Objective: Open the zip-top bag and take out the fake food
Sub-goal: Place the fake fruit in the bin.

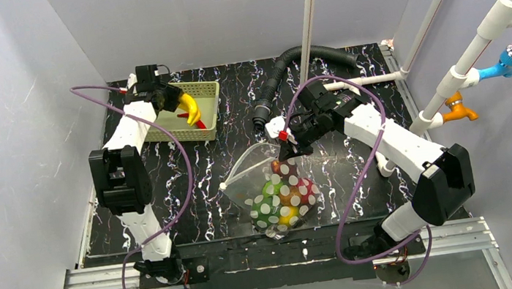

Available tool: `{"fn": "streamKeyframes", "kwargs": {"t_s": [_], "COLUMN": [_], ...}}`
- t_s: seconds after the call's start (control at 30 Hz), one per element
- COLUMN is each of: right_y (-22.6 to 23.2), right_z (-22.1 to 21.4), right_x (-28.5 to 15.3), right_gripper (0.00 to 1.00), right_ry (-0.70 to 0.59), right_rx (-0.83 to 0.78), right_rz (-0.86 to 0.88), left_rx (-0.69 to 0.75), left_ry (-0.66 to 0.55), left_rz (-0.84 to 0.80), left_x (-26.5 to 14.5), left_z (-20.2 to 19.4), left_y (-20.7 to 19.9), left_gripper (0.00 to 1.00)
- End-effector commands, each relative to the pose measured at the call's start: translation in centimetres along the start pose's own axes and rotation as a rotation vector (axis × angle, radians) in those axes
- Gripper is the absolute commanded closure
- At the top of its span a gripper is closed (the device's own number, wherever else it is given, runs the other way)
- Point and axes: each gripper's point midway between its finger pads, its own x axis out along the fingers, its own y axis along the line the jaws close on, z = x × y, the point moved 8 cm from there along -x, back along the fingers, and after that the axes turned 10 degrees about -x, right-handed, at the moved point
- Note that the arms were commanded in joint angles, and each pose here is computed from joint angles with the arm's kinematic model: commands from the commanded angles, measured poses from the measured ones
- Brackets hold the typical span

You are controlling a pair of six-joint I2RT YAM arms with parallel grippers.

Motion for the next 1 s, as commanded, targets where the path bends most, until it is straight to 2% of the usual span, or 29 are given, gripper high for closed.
{"fn": "streamKeyframes", "kwargs": {"t_s": [0.0,0.17,0.27,0.37,0.47,0.53,0.6,0.73,0.83,0.97], "right_y": [0.2,0.4,0.3,0.4,0.4,0.5,0.6,0.6,0.5,-0.2], "right_z": [0.6,0.6,0.6,0.6,0.6,0.6,0.8,1.4,2.0,2.6], "right_x": [-0.6,-0.6,-0.6,-0.6,-0.7,-0.8,-1.0,-1.7,-2.4,-3.3], "right_gripper": [0.99,0.99,0.99,0.99,0.99,0.99,0.99,0.99,0.99,0.99], "right_ry": [-0.018,-0.017,-0.016,-0.016,-0.010,-0.005,-0.001,-0.003,0.003,0.027], "right_rx": [-0.015,-0.018,-0.018,-0.021,-0.025,-0.030,-0.039,-0.059,-0.082,-0.109], "right_rz": [-0.022,-0.026,-0.027,-0.029,-0.033,-0.035,-0.039,-0.049,-0.062,-0.065], "left_rx": [-0.018,-0.007,-0.008,0.004,0.092,0.157,0.220,0.290,0.320,0.411], "left_ry": [0.000,0.006,0.010,0.039,0.111,0.199,0.344,0.544,0.651,0.759], "left_rz": [0.030,0.018,0.005,-0.034,-0.137,-0.256,-0.450,-0.745,-0.868,-0.917], "left_x": [0.0,0.1,0.0,-0.8,-2.4,-3.7,-5.7,-9.8,-12.8,-16.5], "left_z": [0.7,0.7,1.0,1.2,0.8,-0.1,-1.7,-4.0,-5.2,-7.9], "left_y": [-0.5,-0.4,-0.2,-0.4,-0.9,-1.1,-1.2,0.0,1.6,3.7], "left_gripper": [0.67,0.45,0.42,0.34,0.14,0.02,0.02,0.02,0.02,0.04]}}
